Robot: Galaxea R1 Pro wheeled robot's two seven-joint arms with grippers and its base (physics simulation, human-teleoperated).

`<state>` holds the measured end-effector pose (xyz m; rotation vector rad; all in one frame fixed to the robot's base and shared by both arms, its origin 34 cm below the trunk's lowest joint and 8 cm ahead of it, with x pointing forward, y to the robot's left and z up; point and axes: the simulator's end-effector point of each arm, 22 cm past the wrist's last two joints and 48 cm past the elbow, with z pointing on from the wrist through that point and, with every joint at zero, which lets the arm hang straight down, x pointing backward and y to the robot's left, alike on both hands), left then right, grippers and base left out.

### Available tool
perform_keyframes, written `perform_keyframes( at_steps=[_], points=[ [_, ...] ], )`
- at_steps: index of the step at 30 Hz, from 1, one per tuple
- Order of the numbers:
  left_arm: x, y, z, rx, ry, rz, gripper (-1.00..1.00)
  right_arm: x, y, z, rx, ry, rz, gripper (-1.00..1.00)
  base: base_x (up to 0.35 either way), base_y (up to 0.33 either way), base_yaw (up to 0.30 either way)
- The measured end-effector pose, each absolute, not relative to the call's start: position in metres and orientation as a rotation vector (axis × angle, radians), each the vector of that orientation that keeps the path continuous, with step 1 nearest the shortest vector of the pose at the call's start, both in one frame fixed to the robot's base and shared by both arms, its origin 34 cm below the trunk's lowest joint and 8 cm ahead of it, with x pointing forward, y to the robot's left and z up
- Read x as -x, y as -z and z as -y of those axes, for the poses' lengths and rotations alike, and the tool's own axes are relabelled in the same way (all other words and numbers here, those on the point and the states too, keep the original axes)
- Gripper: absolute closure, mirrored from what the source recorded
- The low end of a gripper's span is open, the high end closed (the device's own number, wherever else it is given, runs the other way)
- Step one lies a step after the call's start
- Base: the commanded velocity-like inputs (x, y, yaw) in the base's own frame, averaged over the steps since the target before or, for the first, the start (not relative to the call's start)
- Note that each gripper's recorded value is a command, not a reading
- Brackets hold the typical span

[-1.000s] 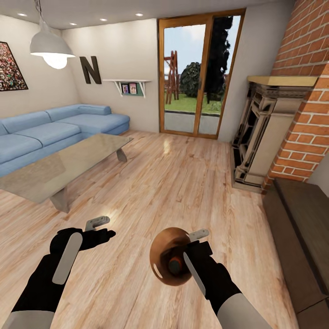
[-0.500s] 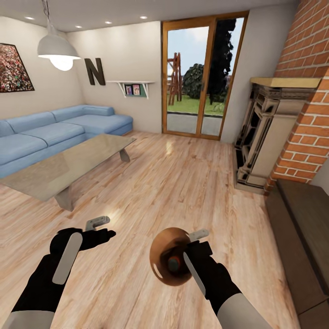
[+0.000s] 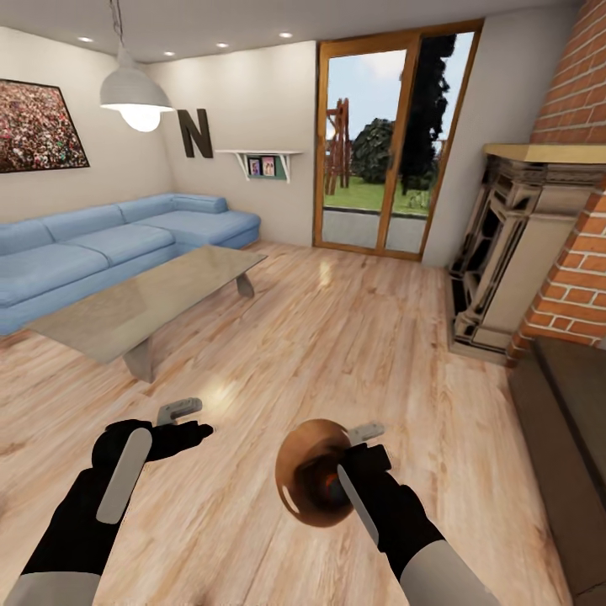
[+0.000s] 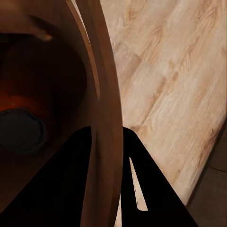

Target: Put the three can of soda from the living room inside the tash can in the kitchen.

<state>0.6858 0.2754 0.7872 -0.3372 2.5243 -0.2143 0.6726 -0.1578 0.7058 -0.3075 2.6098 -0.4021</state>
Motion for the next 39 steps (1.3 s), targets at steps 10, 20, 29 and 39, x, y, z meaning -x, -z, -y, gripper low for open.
perform_keyframes(
  at_steps=[10, 20, 29, 39],
  points=[
    [-0.6858, -0.7873, -0.275, 0.337, 0.217, -2.524, -1.0, -0.6725, -0.7057, 0.1578, 0.307, 0.402, -2.61, 1.0, 0.005, 0.272, 0.161],
    [-0.686, -0.7875, -0.2736, 0.335, 0.223, -2.524, -1.0, -0.6726, -0.7058, 0.1579, 0.308, 0.403, -2.61, 1.0, 0.099, 0.159, 0.012],
    [-0.6861, -0.7875, -0.2726, 0.333, 0.221, -2.523, -1.0, -0.6726, -0.7058, 0.1575, 0.309, 0.402, -2.609, 1.0, 0.046, 0.027, 0.0],
    [-0.686, -0.7871, -0.2736, 0.333, 0.212, -2.524, -1.0, -0.6727, -0.7063, 0.1583, 0.317, 0.413, -2.607, 1.0, 0.003, 0.092, 0.0]
  ],
)
